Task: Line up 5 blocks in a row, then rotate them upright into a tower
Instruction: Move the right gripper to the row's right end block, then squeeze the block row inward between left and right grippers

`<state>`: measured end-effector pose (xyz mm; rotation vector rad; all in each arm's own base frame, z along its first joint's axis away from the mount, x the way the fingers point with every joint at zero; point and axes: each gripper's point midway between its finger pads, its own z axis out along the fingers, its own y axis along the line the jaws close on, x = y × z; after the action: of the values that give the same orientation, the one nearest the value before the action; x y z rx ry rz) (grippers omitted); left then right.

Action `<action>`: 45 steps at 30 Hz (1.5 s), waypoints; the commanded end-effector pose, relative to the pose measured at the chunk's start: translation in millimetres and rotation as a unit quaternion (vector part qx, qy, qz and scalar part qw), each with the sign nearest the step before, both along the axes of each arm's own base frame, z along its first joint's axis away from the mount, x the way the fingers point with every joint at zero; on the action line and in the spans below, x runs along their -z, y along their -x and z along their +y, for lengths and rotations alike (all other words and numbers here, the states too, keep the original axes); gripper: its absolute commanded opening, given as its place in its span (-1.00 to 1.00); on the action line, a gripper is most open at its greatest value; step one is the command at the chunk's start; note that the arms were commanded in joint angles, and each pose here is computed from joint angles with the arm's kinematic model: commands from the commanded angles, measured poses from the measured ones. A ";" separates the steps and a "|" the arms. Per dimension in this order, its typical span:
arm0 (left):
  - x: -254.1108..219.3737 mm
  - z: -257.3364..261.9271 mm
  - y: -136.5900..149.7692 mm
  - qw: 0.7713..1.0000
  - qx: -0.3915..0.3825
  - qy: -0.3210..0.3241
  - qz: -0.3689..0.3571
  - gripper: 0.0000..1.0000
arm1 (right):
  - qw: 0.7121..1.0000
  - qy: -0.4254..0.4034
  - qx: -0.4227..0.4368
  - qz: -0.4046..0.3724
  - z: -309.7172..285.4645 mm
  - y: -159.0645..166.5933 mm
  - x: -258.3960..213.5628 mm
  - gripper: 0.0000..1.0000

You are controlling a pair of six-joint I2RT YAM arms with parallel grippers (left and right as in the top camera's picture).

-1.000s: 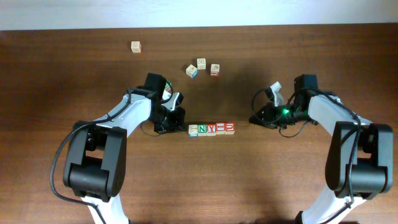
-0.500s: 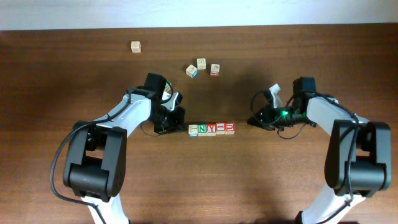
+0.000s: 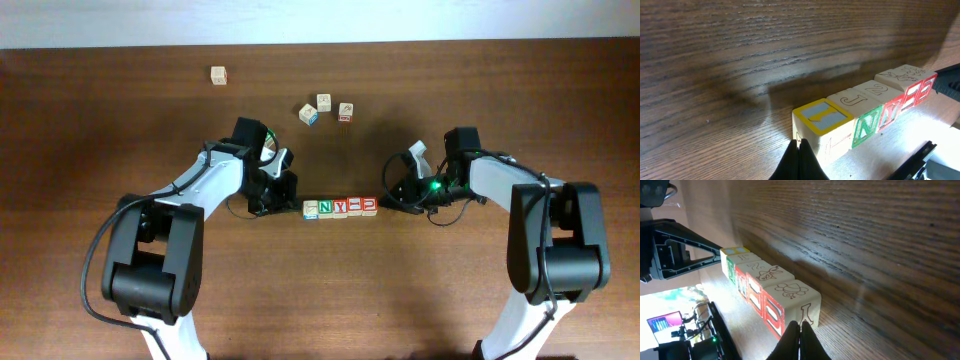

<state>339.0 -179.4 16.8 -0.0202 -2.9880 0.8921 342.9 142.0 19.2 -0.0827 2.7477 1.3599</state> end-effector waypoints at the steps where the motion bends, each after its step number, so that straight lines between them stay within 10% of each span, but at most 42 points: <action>1: 2.8 -0.4 0.3 1.000 -0.002 -0.003 0.004 -1.00 | 1.000 -0.006 -0.002 0.016 3.2 5.6 7.3 -0.91; 45: 2.6 -4.6 1.1 1.000 0.003 -0.002 0.001 -1.00 | 0.996 -0.063 -0.058 -0.006 48.6 16.6 -24.0 -0.91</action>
<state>343.7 -168.3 11.6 0.0015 -3.0315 0.8104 333.6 166.9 21.8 -0.1586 2.7367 1.4483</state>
